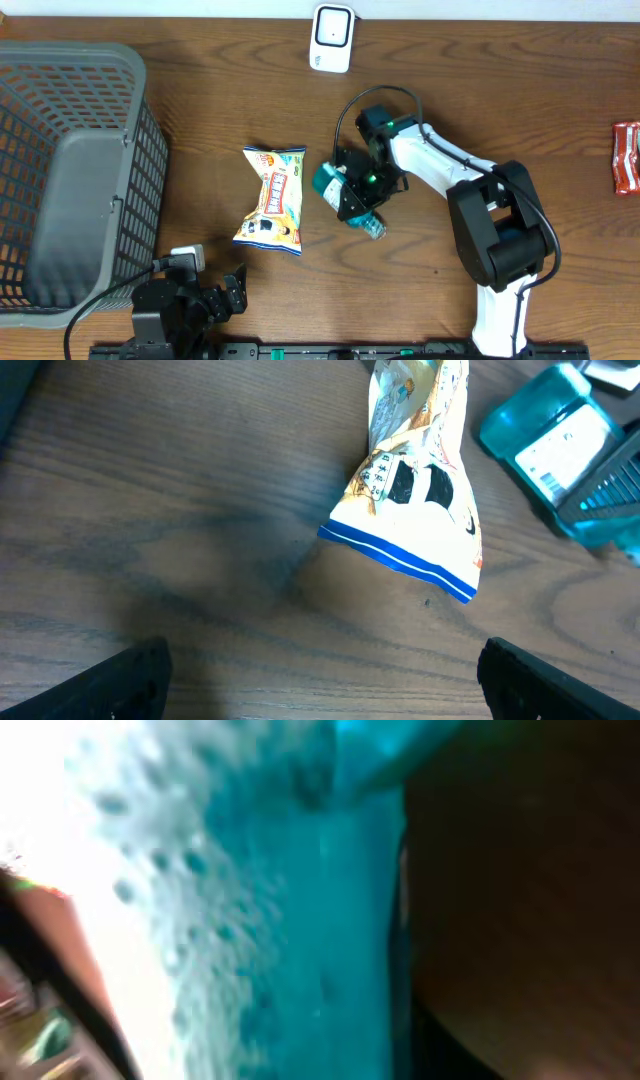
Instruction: Scan the item barcode
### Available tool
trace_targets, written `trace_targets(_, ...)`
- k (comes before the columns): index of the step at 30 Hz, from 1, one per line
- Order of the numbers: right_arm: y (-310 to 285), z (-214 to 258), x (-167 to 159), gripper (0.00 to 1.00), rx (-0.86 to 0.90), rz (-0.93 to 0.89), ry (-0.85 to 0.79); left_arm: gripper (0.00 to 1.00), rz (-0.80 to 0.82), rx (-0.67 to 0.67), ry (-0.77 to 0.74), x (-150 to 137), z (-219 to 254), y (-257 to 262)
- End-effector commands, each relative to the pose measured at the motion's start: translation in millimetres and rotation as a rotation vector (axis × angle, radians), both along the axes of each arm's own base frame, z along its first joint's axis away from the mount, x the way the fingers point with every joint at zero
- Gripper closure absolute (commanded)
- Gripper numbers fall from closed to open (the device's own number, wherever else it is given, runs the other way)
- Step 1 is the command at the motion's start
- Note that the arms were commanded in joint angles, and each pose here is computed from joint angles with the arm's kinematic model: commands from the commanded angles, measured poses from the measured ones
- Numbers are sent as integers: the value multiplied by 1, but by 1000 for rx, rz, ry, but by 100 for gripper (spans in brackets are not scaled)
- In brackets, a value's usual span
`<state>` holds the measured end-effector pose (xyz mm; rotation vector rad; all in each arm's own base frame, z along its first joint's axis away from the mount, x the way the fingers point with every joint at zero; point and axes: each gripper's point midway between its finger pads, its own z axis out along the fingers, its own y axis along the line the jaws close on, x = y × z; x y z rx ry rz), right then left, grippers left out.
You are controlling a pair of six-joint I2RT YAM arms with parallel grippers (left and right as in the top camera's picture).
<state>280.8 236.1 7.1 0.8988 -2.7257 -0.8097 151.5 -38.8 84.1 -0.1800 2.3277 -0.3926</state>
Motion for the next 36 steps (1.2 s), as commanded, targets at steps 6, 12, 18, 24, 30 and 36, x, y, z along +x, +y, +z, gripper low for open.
trace_targets(6,5,-2,2,99,179,21,28,2,-14,-2,7,-2,0,-2)
trace_targets(12,-3,-20,50,97,60,-81,-143,2,-14,-2,7,-2,0,-2)
trace_targets(18,-36,-25,96,99,-222,-234,-297,2,-14,-2,7,-2,0,-2)
trace_targets(24,-57,-14,118,73,-423,-304,-408,2,-14,-2,7,-2,0,-2)
trace_targets(30,-54,-22,75,23,-515,-204,-319,2,-14,-2,7,-2,0,-2)
trace_targets(36,-70,-42,47,45,-615,-209,-276,2,-13,-2,7,-2,0,-2)
